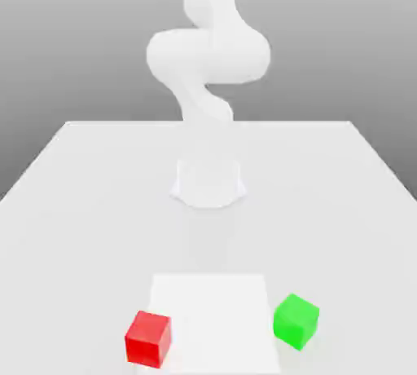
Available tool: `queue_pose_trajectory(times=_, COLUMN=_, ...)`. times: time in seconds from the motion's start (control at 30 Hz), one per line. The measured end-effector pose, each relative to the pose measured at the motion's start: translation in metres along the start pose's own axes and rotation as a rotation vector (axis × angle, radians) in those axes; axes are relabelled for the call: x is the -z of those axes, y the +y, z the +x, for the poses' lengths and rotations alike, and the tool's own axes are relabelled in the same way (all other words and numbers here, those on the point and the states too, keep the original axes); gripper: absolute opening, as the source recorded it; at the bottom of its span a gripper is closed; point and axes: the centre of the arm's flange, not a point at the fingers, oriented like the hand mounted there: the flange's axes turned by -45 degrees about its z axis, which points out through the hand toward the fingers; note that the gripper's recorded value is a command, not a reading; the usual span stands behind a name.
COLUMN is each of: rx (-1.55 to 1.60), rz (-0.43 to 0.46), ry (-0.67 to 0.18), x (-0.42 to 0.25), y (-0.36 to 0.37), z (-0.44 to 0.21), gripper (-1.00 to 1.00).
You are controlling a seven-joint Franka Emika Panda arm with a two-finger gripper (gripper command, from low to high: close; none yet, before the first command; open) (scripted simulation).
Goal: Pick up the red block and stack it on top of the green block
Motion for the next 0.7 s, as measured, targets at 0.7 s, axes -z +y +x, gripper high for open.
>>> queue_pose_trajectory(times=0.7, rx=-0.189, rz=-0.084, ry=-0.611, x=-0.361, y=0.075, z=-0.182, gripper=0.00)
